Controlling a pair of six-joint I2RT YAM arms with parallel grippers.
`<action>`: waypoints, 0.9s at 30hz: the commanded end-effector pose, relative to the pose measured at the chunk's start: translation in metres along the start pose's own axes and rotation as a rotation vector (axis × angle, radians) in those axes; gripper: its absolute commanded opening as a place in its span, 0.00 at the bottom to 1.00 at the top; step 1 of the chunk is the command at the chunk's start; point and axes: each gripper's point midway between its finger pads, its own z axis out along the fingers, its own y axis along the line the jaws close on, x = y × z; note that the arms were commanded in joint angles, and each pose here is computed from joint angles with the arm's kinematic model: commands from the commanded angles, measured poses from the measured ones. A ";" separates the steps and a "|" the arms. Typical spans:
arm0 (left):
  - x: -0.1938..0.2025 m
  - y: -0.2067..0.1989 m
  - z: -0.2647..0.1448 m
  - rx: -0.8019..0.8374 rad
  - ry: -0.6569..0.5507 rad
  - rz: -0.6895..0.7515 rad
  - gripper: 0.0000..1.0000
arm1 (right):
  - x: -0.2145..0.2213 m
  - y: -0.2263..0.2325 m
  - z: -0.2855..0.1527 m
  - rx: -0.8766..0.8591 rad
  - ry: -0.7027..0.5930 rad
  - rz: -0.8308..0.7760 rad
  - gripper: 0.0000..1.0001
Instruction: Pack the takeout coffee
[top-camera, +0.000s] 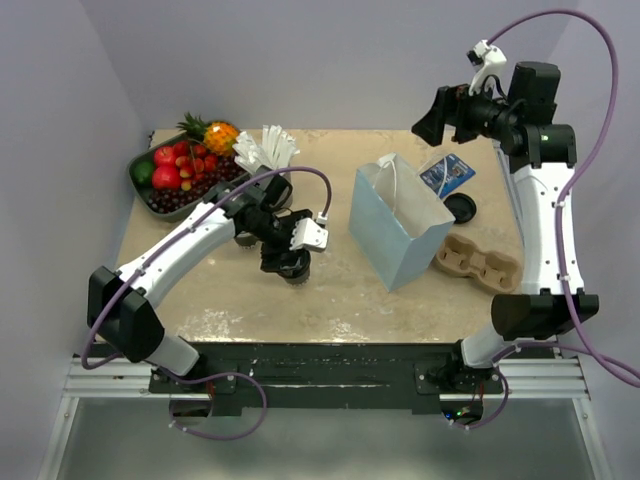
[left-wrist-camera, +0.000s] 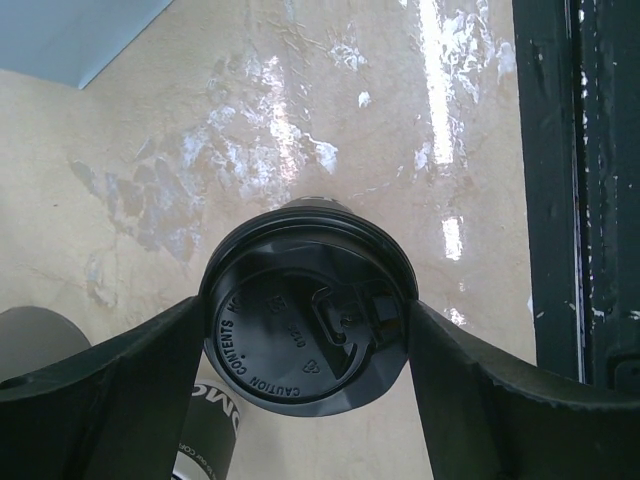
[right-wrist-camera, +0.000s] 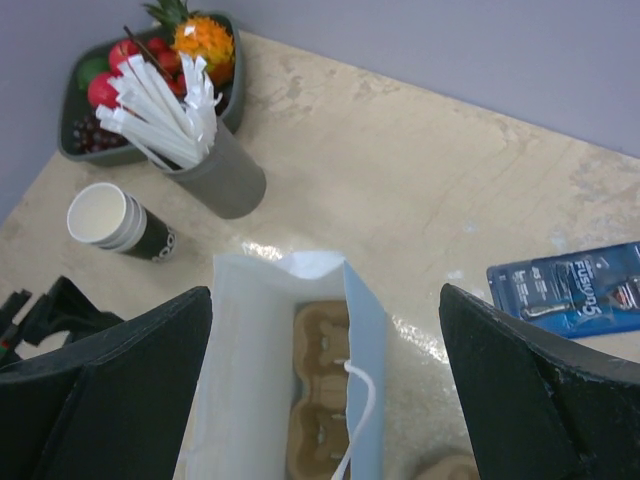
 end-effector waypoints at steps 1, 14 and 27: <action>-0.018 0.011 -0.014 -0.102 -0.081 -0.046 0.47 | 0.013 0.013 -0.028 0.001 0.058 -0.096 0.99; -0.043 0.028 -0.065 -0.356 -0.191 -0.095 0.00 | 0.079 0.002 -0.051 0.067 0.320 -0.091 0.77; -0.082 0.051 -0.168 -0.693 -0.256 -0.101 0.00 | 0.076 0.079 -0.038 -0.213 0.318 -0.380 0.00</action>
